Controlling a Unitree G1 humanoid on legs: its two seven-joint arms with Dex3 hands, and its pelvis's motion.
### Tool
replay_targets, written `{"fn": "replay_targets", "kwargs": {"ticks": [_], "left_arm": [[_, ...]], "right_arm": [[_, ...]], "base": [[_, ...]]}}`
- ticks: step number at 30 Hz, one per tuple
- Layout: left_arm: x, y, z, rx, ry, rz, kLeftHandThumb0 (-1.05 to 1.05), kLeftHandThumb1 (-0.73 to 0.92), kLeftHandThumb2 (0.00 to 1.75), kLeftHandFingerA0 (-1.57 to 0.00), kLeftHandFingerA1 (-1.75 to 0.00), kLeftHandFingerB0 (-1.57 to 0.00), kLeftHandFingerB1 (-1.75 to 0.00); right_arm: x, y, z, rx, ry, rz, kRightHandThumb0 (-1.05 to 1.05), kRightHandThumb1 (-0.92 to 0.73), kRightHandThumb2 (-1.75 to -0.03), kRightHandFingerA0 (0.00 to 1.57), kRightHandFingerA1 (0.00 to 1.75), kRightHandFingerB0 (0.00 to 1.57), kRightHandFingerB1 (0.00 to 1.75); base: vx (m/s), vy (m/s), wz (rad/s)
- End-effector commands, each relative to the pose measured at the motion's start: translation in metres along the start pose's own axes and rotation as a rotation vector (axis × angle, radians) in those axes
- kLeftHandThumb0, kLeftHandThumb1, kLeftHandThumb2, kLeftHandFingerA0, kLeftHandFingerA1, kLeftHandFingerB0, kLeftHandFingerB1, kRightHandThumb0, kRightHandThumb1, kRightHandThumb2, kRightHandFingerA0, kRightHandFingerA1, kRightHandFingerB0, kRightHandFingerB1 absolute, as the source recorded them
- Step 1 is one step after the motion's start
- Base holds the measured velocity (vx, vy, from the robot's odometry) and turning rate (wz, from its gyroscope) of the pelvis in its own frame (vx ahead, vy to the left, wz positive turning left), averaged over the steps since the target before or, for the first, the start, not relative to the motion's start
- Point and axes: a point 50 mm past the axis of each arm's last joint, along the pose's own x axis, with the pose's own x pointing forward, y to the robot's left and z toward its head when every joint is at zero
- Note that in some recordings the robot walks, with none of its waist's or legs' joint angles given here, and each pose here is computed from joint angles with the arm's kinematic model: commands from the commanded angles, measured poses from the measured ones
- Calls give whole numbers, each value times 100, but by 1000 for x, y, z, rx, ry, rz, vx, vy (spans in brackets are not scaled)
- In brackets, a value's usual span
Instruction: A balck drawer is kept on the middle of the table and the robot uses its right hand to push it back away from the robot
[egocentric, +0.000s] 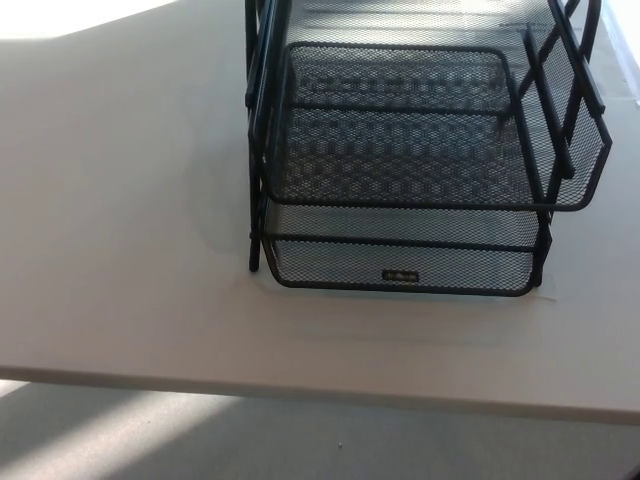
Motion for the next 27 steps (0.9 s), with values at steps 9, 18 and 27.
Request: {"fn": "replay_targets", "kwargs": {"ticks": [9,18,27], "left_arm": [[-3,4,-6,10,32,18,-60,75,63,-28,-32,-23,-29],[-4,4,-6,8,33,12,-60,75,63,-28,-31,-23,-28],[-3,4,-5,14,36,16,-60,75,62,-28,-31,-23,-28]], "right_arm": [[20,3,-11,-339,151,-196,-64,-66,-97,33,53,26,46],[22,4,-12,-362,162,-196,-65,-66,-98,32,52,29,47],[22,4,-14,-372,156,-204,-60,-64,-98,35,55,29,48]], "base": [[0,0,0],[0,0,0],[0,0,0]]}}
